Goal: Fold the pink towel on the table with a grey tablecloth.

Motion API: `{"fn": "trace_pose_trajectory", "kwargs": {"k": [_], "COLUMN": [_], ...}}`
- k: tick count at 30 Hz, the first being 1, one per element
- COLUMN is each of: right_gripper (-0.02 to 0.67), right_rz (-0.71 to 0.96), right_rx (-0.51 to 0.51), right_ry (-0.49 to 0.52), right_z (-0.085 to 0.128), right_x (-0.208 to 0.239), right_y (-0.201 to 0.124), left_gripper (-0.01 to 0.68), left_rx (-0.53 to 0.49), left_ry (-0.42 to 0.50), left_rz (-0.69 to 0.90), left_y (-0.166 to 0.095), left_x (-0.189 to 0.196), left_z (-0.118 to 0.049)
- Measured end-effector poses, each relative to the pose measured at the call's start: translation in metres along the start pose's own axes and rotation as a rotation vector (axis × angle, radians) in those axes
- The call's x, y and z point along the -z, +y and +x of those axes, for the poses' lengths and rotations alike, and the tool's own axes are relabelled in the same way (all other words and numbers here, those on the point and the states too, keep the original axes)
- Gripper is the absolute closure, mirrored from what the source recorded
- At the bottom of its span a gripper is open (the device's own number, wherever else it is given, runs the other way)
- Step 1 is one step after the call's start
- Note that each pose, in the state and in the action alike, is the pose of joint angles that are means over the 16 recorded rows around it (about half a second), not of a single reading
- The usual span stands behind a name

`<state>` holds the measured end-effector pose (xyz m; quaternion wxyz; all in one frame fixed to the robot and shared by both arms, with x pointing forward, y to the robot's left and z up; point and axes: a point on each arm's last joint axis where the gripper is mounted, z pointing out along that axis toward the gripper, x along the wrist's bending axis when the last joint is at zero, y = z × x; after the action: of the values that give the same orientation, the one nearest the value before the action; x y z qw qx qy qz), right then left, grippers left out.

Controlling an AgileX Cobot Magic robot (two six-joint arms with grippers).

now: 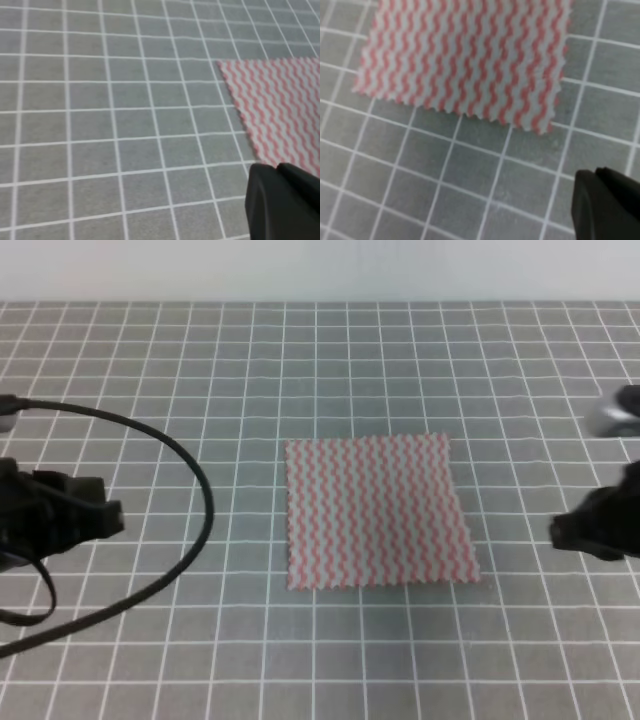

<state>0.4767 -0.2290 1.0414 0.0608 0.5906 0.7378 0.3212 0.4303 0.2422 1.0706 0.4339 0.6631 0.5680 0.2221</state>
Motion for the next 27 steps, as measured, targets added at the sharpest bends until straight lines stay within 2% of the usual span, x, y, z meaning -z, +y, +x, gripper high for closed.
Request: {"fn": "trace_pose_trajectory", "kwargs": {"k": [9,16,19,27], "right_gripper": [0.666,0.645,0.603,0.434], "right_rz": [0.203,0.321,0.363,0.397], "right_rx": [0.084,0.107,0.094,0.037], "right_ry": [-0.119,-0.184,-0.183,-0.150], "right_z": [0.014,0.015,0.015,0.015], "right_x": [-0.062,-0.101,-0.113,-0.135], "right_y": [0.036,0.049,0.050,0.047], "left_gripper": [0.673,0.673,0.673,0.673], "left_rx": [-0.048,-0.059,-0.061,-0.063], "left_ry": [-0.029,-0.028,-0.027,-0.021], "left_rz": [0.011,0.011,0.013,0.034], "left_y": [0.001,0.000,0.000,-0.002], "left_x": [-0.010,-0.012,-0.013,-0.020], "left_z": [-0.008,-0.009,-0.008,-0.007]}}
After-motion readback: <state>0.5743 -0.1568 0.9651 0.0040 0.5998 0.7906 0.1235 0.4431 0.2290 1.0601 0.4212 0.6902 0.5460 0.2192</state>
